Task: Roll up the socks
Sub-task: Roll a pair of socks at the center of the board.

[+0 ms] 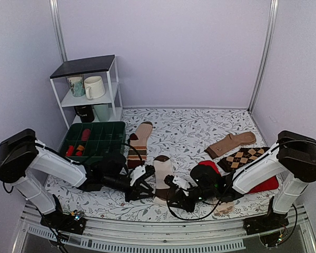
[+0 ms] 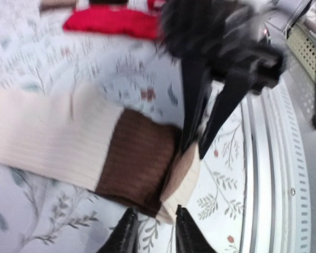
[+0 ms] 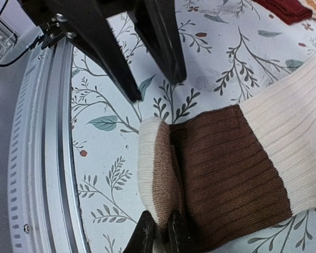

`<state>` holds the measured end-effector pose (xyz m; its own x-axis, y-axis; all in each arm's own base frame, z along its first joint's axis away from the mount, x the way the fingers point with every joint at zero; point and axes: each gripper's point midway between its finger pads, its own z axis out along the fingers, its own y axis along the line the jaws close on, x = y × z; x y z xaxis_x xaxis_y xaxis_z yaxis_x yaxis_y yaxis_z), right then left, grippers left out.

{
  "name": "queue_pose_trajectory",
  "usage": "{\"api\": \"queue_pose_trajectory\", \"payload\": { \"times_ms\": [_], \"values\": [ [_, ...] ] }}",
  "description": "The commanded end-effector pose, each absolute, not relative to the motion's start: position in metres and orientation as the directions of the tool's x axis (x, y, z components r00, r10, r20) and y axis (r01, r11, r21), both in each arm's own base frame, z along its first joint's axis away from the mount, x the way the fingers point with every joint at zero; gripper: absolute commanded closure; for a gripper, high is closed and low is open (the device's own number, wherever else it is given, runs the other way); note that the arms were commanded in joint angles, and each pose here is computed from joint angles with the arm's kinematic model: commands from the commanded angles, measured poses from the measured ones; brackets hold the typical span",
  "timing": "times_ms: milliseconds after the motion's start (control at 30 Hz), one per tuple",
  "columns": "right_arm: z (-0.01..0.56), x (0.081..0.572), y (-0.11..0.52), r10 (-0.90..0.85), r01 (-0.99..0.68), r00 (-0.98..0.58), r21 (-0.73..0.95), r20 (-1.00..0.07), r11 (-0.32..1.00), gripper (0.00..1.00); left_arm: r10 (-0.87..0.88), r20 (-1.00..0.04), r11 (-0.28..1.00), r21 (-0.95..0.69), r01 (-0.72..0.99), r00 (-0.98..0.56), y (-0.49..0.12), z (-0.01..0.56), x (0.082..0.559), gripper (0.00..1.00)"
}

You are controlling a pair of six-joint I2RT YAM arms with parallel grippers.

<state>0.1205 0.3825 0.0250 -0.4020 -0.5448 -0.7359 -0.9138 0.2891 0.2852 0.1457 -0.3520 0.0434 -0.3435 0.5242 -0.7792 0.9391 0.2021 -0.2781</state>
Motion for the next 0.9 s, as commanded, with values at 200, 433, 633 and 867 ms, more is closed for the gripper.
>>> {"api": "queue_pose_trajectory", "payload": {
  "times_ms": [200, 433, 633, 867],
  "values": [
    [-0.037, 0.096, 0.342, -0.625, -0.65, -0.716, 0.627, -0.313, 0.43, 0.94, 0.395, -0.918, 0.032, 0.054, 0.998, 0.037, -0.369, 0.09, 0.139, 0.67],
    [-0.047, 0.096, 0.33, -0.623, -0.572, -0.757, 0.658, -0.194, 0.49, 0.94, 0.446, -0.893, -0.053, 0.042, 0.998, 0.061, -0.372, 0.068, 0.118, 0.66],
    [-0.054, 0.095, 0.327, -0.625, -0.549, -0.765, 0.665, -0.156, 0.506, 0.94, 0.483, -0.874, -0.069, 0.027, 0.997, 0.057, -0.374, 0.053, 0.117, 0.65],
    [-0.056, 0.095, 0.324, -0.626, -0.537, -0.768, 0.671, -0.137, 0.511, 0.94, 0.514, -0.857, -0.06, 0.022, 0.998, 0.05, -0.377, 0.039, 0.12, 0.65]
  ]
}}
